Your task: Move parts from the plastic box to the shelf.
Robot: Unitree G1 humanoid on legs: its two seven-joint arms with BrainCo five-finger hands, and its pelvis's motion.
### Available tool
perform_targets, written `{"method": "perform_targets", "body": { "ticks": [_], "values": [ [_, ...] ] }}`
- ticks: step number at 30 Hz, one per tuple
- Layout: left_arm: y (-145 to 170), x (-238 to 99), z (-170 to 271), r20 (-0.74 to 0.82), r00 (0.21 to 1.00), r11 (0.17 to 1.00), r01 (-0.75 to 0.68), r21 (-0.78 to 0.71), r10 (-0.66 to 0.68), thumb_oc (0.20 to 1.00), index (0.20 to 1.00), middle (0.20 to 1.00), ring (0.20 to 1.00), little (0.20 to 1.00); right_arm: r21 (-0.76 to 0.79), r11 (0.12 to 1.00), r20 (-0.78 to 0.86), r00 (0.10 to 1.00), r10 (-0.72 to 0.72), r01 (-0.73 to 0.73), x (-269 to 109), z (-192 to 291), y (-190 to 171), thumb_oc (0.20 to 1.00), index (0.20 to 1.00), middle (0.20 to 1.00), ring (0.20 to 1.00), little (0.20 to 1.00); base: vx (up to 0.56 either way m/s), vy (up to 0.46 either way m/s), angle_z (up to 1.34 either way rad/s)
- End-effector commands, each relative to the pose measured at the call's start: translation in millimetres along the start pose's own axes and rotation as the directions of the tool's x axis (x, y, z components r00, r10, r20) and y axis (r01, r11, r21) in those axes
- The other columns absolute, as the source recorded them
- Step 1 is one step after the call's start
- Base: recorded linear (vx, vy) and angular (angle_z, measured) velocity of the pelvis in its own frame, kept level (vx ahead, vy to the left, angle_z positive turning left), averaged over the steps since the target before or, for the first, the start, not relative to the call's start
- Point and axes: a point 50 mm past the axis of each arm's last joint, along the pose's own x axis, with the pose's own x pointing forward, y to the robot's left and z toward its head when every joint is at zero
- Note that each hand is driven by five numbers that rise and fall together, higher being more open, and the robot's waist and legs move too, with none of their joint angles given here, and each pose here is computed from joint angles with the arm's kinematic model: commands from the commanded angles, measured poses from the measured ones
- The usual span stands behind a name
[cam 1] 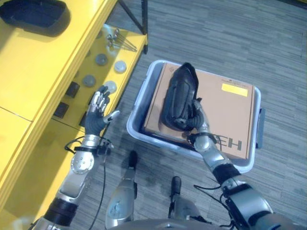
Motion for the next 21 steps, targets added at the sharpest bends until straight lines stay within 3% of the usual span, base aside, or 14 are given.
{"method": "perform_targets", "body": {
  "ticks": [1,3,15,21],
  "values": [
    [0,9,21,0.134,0.991,1.000,0.002,-0.026,0.001,1.000,1.000,1.000,1.000,1.000,-0.003,0.999,0.034,0.999,-0.040,0.041,12,15,-4,1.000,1.000,1.000,1.000,1.000,0.04,0.008,0.00],
    [0,9,21,0.131,0.991,1.000,-0.001,-0.026,0.005,1.000,1.000,1.000,1.000,1.000,0.001,0.999,0.022,0.999,-0.046,0.046,15,18,-1,0.225,0.225,0.225,0.225,0.225,0.02,0.003,0.00],
    [4,7,19,0.120,0.993,1.000,-0.014,-0.005,0.015,1.000,1.000,1.000,1.000,1.000,-0.035,0.999,0.006,1.000,-0.012,0.012,7,5,-1,0.200,0.200,0.200,0.200,0.200,0.01,-0.003,0.00],
    [14,6,20,0.118,0.993,0.997,-0.034,0.063,0.026,1.000,1.000,1.000,1.000,1.000,-0.117,0.991,0.067,0.996,-0.060,0.068,-9,-13,-41,0.200,0.200,0.200,0.200,0.200,0.02,-0.024,0.05]
  ]
}}
